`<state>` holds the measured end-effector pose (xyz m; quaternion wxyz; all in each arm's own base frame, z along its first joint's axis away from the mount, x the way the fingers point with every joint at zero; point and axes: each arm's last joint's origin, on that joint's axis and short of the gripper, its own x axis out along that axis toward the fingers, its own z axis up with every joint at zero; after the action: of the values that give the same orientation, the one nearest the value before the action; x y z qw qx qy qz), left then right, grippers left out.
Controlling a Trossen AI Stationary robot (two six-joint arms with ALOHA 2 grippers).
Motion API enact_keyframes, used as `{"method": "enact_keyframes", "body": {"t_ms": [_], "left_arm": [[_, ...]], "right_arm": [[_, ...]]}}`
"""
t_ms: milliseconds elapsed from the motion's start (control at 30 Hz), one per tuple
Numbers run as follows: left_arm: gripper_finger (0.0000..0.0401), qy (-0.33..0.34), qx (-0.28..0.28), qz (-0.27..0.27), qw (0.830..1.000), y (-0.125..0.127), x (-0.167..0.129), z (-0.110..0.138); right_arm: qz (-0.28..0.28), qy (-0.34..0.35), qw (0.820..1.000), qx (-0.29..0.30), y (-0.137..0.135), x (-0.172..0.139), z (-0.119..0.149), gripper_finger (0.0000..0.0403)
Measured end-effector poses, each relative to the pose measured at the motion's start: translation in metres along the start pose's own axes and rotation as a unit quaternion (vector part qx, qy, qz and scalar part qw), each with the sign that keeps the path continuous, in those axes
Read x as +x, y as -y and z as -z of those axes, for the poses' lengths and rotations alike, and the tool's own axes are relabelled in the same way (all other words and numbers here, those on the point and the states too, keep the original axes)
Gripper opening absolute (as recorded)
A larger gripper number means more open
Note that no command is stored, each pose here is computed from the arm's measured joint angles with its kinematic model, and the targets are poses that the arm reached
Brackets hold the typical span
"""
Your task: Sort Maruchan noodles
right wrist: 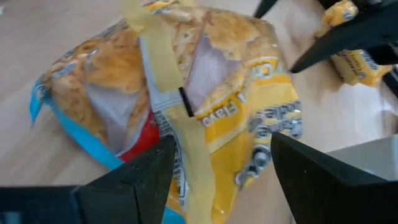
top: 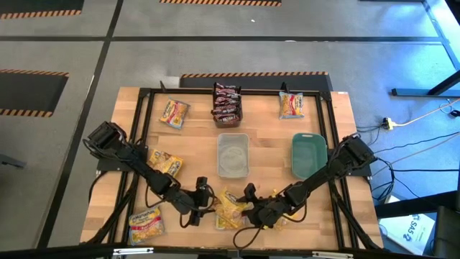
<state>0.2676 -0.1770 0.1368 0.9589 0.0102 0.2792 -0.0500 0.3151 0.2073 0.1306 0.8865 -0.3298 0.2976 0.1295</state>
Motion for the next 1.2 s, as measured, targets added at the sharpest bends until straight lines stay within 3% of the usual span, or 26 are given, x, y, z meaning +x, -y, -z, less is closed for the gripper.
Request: {"method": "enact_keyframes", "body": {"t_ms": [300, 700, 933, 1200], "left_arm": [[0.0236, 0.003, -0.002, 0.000, 1.000, 0.000, 0.000, -0.001], [0.0236, 0.007, -0.013, 0.001, 1.000, 0.000, -0.001, -0.002], [0.0236, 0.042, -0.027, 0.021, 0.999, 0.006, -0.021, -0.019], [0.0236, 0.071, -0.037, 0.033, 0.996, 0.006, -0.040, -0.034]], "right_arm": [[0.012, 0.006, 1.000, 0.021, -0.001, 0.010, 0.003, 0.0231], [0.043, 0.001, 0.999, 0.018, -0.005, 0.007, 0.001, 0.0060], [0.043, 0.001, 0.998, 0.035, -0.005, 0.008, 0.002, 0.0008], [0.058, 0.022, 0.996, 0.070, 0.002, 0.004, -0.014, 0.0001]]}}
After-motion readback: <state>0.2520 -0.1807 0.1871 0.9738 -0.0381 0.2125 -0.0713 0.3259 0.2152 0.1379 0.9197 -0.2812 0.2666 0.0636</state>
